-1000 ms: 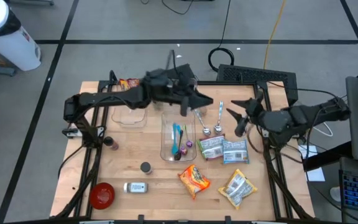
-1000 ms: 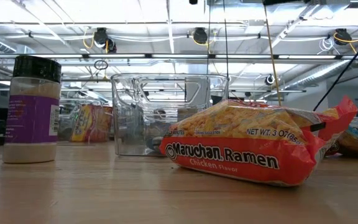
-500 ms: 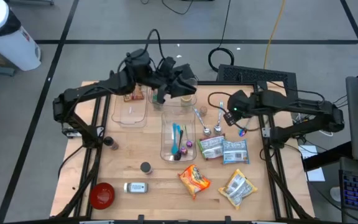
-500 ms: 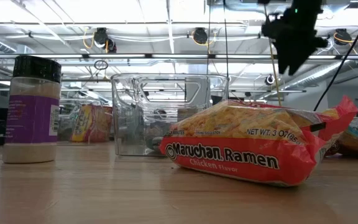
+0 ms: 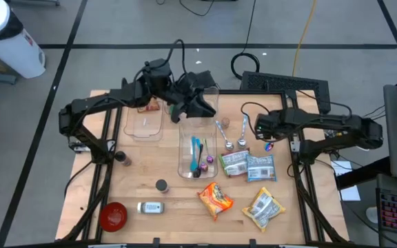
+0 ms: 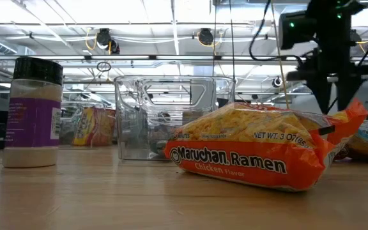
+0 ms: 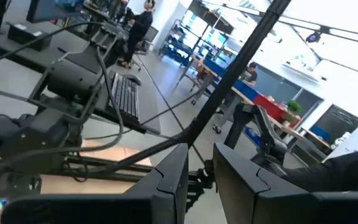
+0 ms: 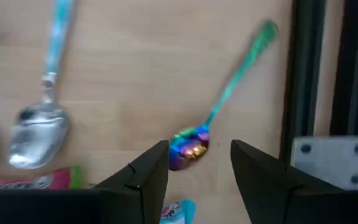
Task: Pick & Place Food Item
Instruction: Put the purple spoon into the bottom right transparent bin
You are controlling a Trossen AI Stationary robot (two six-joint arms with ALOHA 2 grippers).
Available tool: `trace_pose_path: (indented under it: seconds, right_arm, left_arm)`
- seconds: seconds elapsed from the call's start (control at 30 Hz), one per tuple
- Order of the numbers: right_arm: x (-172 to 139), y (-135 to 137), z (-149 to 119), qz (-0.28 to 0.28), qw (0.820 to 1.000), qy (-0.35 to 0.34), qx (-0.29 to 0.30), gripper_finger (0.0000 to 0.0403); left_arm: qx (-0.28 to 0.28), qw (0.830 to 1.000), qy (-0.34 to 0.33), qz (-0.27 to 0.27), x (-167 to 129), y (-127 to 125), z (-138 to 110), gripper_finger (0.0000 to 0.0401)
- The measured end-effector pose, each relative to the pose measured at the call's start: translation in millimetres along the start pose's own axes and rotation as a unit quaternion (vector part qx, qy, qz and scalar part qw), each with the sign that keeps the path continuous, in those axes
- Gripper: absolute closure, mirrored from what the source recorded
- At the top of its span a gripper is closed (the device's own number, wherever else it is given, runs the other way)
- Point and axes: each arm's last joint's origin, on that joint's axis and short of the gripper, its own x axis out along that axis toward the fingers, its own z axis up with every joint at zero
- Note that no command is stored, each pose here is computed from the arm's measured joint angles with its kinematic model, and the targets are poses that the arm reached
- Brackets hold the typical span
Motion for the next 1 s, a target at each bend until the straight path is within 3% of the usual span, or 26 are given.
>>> trace_pose_path:
  seconds: [0.17,0.47,0.7,1.0]
  right_arm:
    - [18.0,-13.6,-9.9,-0.010,0.997,0.010,0.072,0.0238]
    - [42.6,-16.1,-13.0,0.046,0.978,-0.027,0.199,0.0239]
    - [68.8,-19.5,-13.4,0.058,0.970,0.001,0.235,0.0239]
    - [80.7,-25.9,-9.6,0.051,0.966,0.005,0.253,0.0239]
  left_arm:
    - [-0.005,1.000,0.018,-0.004,5.8,-3.8,-6.2,0.0320]
    - [0.006,0.999,0.036,-0.011,14.7,-11.6,-14.2,0.0320]
    - [0.004,0.999,0.042,-0.018,19.0,-16.1,-17.3,0.0320]
    - [0.003,0.999,0.047,-0.026,23.1,-20.9,-20.1,0.0320]
